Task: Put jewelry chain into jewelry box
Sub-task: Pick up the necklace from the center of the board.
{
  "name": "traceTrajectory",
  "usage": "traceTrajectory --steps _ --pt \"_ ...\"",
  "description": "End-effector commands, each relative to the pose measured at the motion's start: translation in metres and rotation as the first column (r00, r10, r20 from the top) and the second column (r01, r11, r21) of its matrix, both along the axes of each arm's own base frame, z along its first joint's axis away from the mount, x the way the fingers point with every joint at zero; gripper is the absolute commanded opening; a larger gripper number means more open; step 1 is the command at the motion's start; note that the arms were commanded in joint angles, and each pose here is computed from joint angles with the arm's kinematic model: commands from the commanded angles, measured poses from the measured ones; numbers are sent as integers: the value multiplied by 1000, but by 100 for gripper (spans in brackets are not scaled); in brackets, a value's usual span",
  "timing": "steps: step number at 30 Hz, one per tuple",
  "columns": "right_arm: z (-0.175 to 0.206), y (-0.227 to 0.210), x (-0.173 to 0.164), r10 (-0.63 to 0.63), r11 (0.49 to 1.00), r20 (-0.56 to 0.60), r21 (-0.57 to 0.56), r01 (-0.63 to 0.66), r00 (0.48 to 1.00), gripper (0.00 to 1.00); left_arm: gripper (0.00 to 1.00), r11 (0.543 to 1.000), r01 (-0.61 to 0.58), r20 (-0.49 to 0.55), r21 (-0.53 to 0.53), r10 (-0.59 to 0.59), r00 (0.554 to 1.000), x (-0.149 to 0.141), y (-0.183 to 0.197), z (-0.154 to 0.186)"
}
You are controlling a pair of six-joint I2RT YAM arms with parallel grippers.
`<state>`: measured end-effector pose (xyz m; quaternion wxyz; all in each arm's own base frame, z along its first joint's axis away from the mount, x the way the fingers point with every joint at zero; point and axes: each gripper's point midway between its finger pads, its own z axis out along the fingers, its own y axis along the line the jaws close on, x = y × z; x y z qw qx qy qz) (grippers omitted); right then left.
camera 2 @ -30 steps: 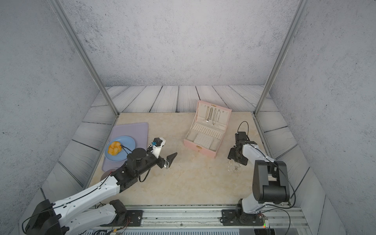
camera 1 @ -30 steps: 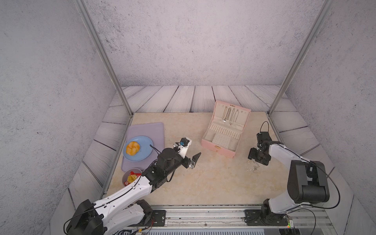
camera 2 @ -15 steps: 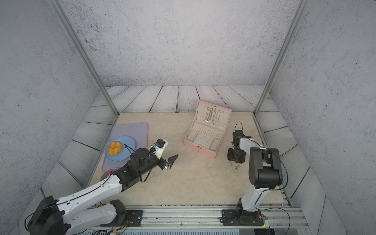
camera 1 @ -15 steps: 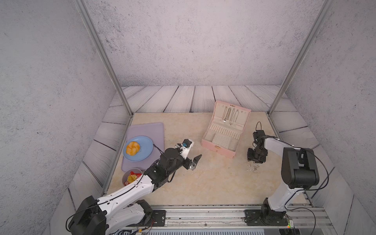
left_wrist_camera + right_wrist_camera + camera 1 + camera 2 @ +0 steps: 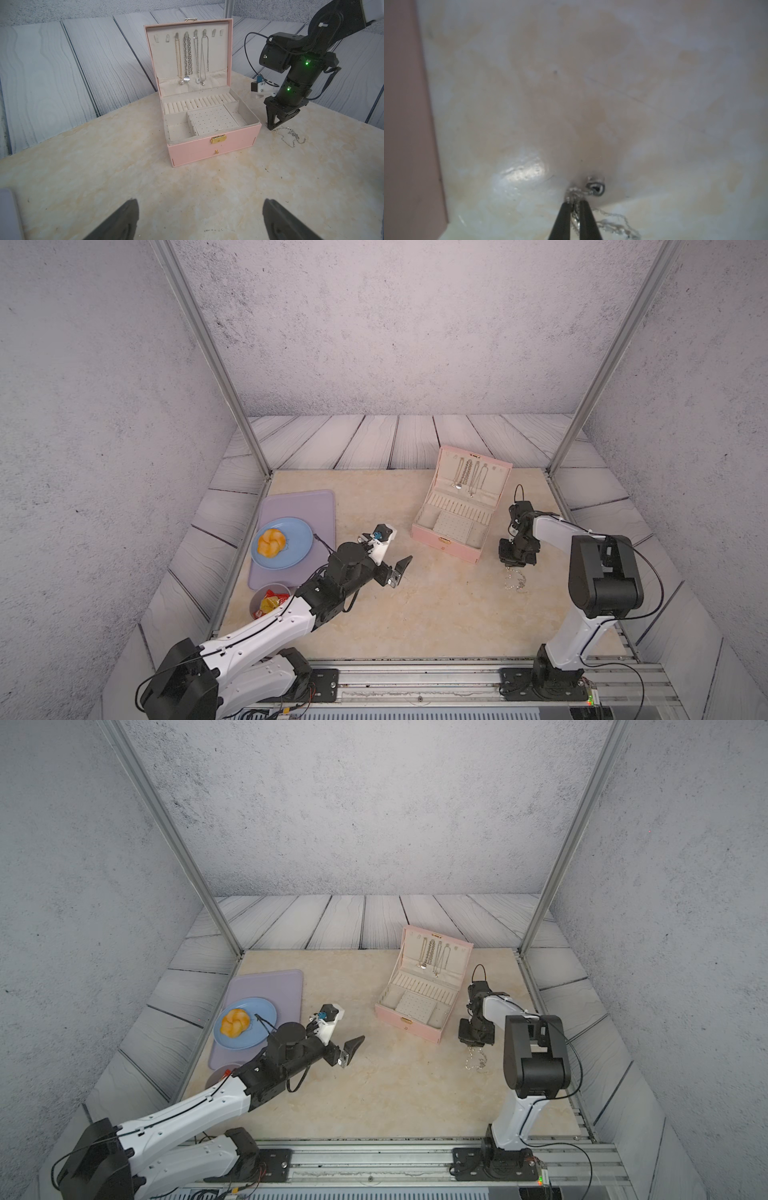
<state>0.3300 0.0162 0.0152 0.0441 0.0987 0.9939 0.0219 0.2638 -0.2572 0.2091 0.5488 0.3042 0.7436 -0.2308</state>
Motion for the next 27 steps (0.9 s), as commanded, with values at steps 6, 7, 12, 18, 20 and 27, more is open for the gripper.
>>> traceTrajectory --steps 6,7,12,18,20,27 --pt "5 14 -19 23 997 22 72 -24 999 0 99 1000 24 12 -13 -24 1000 -5 -3 9" --pt "10 16 -20 28 997 44 75 -31 999 0 99 999 26 6 -20 -26 1000 -6 -4 11" --pt "37 32 -28 39 990 129 130 -56 991 0 99 995 41 -20 -91 -43 999 -16 -2 23" --pt "58 64 -39 91 969 173 210 -127 981 0 99 987 86 -3 -133 -87 996 -28 -2 21" --pt "64 76 -43 118 957 180 242 -160 977 0 99 986 113 4 -124 -114 994 -31 -5 20" --pt "81 124 -62 267 886 211 331 -326 940 0 93 958 245 25 -147 -245 969 -46 -22 13"
